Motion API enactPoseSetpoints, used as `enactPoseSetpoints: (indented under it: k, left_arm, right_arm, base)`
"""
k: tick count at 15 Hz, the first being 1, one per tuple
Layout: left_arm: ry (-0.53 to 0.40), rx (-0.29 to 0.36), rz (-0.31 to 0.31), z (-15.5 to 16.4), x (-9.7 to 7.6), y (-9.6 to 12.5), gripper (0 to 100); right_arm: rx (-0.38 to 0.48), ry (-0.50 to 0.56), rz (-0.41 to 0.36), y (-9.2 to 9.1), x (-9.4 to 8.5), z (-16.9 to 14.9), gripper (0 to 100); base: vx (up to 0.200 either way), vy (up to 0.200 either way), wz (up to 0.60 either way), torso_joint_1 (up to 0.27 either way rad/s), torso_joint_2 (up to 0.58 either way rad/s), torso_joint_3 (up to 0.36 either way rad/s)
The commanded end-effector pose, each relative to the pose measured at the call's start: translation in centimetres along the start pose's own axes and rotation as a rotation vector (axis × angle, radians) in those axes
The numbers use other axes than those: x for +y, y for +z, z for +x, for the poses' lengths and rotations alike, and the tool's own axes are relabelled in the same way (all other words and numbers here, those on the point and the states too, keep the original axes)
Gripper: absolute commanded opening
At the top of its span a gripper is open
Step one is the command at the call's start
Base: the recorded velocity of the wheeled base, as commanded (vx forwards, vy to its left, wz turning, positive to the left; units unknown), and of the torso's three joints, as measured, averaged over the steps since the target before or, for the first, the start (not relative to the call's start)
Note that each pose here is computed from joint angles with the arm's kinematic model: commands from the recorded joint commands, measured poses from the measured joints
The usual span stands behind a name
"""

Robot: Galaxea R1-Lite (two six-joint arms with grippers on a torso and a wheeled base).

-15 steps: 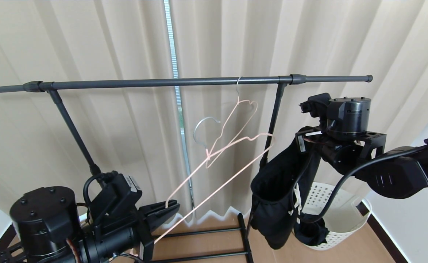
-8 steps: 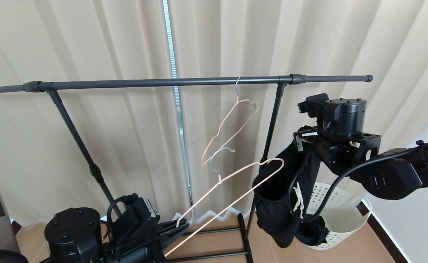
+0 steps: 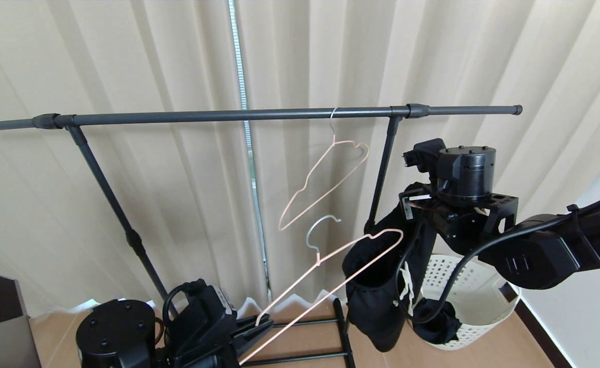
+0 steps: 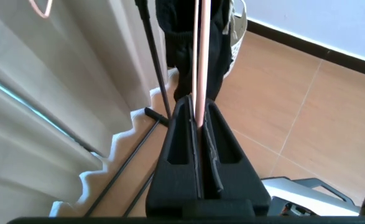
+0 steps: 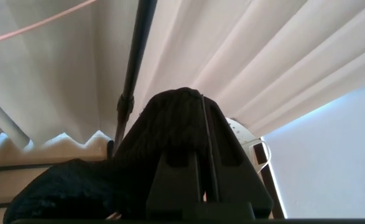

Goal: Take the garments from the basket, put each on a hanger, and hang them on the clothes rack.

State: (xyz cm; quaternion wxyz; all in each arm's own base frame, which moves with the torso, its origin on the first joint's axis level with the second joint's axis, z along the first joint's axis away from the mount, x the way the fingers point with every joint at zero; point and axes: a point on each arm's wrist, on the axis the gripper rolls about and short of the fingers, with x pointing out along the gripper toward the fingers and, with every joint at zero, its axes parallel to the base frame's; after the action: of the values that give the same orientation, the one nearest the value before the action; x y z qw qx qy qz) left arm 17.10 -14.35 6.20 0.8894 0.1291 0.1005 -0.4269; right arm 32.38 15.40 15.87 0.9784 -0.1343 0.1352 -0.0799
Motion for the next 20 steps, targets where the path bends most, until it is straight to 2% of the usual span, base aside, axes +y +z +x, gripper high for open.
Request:
enactPoseSetpoints:
  k: [1,4,8,11,12,14,16,20]
  left_arm:
    - [0.018,-0.012,0.001,0.2,0.1,0.3,0]
    - [0.063,-0.037,-0.028,0.7,0.4,0.8,0]
    - [0.072,-0.059,-0.046,1.0,0.6,1.2,0]
    - [0.067,-0.060,-0.073,1.0,0.5,1.2,0]
    - [0.052,-0.061,-0.076,0.9,0.2,1.3,0]
    - [0.043,-0.067,-0.096,1.0,0.0,1.4,0]
    - [0.041,-0.098,-0.128,0.6,0.0,2.0,0]
    - [0.038,-0.151,-0.139,0.1,0.1,3.1,0]
  right_arm:
    - [0.001,0.014,-0.006,-0.1,0.5,-0.3,0]
    - [-0.012,0.049,-0.014,-0.1,1.7,-1.4,0]
    - [-0.022,0.079,-0.002,0.0,2.7,-2.3,0]
    - [-0.024,0.083,0.004,0.0,2.9,-2.3,0]
    - [-0.057,0.078,0.035,0.4,3.0,-2.1,0]
    - [-0.067,0.077,0.043,0.5,3.0,-2.1,0]
    - [-0.070,0.080,0.052,0.6,3.1,-2.1,0]
    - [-0.098,0.078,0.076,1.0,3.0,-2.2,0]
  base:
    - [0.000,0.000,0.00,0.000,0.00,0.000]
    - [0.000,0.000,0.00,0.000,0.00,0.000]
    - [0.000,0.000,0.00,0.000,0.00,0.000]
    - [0.000,0.000,0.00,0.000,0.00,0.000]
    - [0.000,0.000,0.00,0.000,0.00,0.000]
    - [0.000,0.000,0.00,0.000,0.00,0.000]
    - [0.000,0.000,0.00,0.000,0.00,0.000]
    - [0.000,0.000,0.00,0.000,0.00,0.000]
